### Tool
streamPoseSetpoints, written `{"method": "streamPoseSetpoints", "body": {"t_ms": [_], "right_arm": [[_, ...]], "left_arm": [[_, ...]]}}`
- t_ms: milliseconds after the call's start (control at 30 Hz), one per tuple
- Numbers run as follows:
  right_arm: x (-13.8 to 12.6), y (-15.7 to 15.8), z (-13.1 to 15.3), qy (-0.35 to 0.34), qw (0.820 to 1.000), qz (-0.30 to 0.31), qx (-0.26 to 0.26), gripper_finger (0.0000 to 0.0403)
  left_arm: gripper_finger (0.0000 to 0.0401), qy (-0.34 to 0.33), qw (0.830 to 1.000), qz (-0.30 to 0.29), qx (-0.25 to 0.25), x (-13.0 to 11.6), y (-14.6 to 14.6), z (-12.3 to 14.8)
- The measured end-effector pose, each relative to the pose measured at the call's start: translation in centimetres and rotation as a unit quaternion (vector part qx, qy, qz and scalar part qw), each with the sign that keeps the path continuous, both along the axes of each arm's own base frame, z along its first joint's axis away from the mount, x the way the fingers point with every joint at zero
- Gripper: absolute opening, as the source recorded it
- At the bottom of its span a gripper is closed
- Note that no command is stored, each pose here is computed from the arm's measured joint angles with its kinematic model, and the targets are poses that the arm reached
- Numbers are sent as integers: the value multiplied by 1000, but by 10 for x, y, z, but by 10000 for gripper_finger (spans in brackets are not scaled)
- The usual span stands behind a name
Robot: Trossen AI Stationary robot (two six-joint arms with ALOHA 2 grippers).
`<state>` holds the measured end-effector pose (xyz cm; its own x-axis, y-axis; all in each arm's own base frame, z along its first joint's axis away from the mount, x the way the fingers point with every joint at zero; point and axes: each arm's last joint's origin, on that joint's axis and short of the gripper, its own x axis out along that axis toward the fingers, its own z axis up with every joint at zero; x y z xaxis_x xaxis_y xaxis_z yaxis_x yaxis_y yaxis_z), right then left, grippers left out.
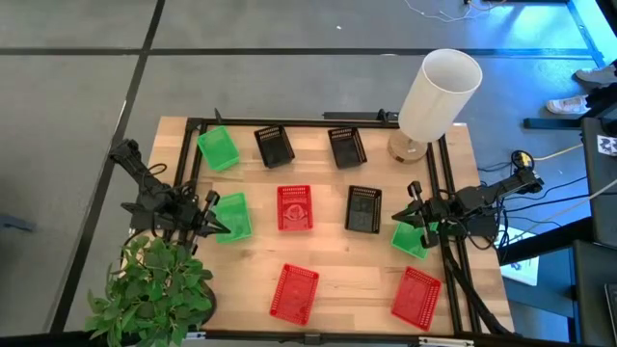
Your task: Stack baskets by color
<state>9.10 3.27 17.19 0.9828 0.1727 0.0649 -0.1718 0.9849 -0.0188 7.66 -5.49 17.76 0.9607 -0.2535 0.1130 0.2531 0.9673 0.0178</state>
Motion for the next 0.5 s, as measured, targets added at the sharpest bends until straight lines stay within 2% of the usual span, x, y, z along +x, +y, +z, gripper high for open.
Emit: {"method": "streamPoseSetpoints", "body": {"t_ms": [133, 200, 500], "right_arm": [[0, 0, 0, 0, 1000, 0, 0, 14], [0, 0, 0, 0, 1000, 0, 0, 14], [0, 0, 0, 0, 1000, 0, 0, 14]], "left_arm": [[0, 2, 999, -15, -37, 0, 0, 2], [0, -3, 999, -16, -34, 0, 0, 2], [0, -63, 993, -55, -78, -3, 0, 16]]}}
